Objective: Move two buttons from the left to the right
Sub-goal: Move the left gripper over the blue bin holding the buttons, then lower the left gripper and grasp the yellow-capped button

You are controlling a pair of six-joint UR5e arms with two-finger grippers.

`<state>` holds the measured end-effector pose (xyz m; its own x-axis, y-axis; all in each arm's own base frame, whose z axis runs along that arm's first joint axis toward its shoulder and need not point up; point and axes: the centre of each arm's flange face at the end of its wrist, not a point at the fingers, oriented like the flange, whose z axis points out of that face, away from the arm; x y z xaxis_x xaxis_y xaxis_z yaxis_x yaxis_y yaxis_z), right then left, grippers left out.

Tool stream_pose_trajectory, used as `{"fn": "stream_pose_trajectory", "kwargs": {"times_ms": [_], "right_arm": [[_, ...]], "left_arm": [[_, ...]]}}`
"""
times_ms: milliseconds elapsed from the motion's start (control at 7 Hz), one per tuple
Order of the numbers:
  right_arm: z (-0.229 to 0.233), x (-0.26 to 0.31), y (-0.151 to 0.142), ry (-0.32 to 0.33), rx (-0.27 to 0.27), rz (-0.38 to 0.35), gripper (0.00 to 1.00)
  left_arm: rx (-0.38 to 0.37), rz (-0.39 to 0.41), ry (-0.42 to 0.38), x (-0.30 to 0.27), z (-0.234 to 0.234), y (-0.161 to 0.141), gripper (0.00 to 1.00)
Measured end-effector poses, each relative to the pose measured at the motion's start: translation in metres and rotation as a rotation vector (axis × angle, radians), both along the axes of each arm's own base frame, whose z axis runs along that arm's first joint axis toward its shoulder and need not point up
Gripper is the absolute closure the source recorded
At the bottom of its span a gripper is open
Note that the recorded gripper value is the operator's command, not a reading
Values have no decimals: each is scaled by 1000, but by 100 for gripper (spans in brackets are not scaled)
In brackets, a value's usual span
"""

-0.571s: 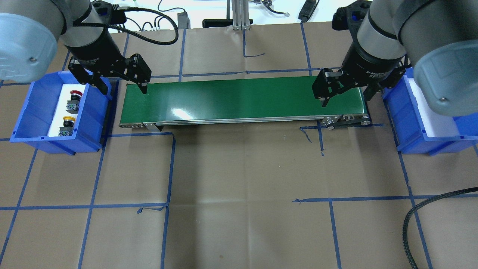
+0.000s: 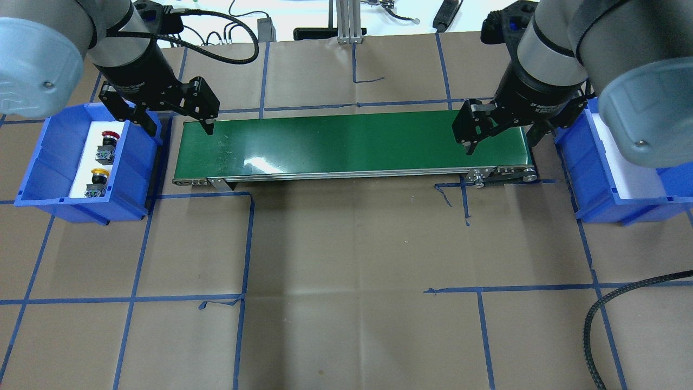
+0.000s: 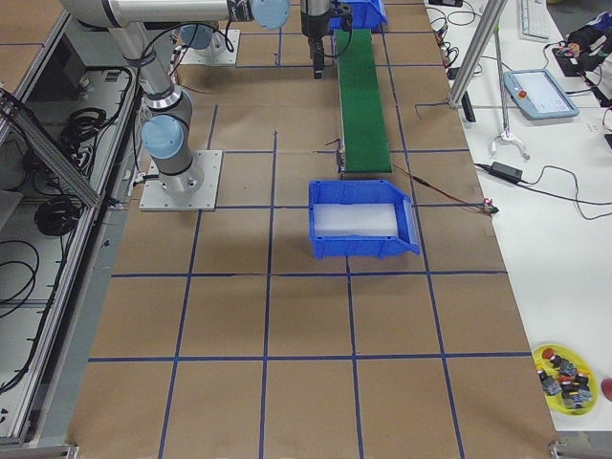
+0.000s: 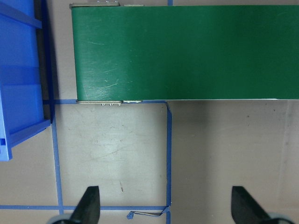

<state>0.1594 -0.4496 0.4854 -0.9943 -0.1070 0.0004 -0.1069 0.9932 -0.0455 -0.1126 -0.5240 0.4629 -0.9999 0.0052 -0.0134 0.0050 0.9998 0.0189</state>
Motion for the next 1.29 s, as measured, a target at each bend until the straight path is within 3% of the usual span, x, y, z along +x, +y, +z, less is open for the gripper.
{"fn": "stream_pose_trajectory", "kwargs": {"times_ms": [429, 714, 1286], "right_arm": [[-1, 0, -1, -1, 3, 0, 0], [-1, 0, -1, -1, 3, 0, 0], [-1, 0, -1, -2, 2, 0, 0]], "left_arm": [[-2, 4, 3, 2, 1, -1, 0], [-6, -41, 1, 20, 1, -4, 0], [-5, -56, 12, 205, -10, -16, 0]]}}
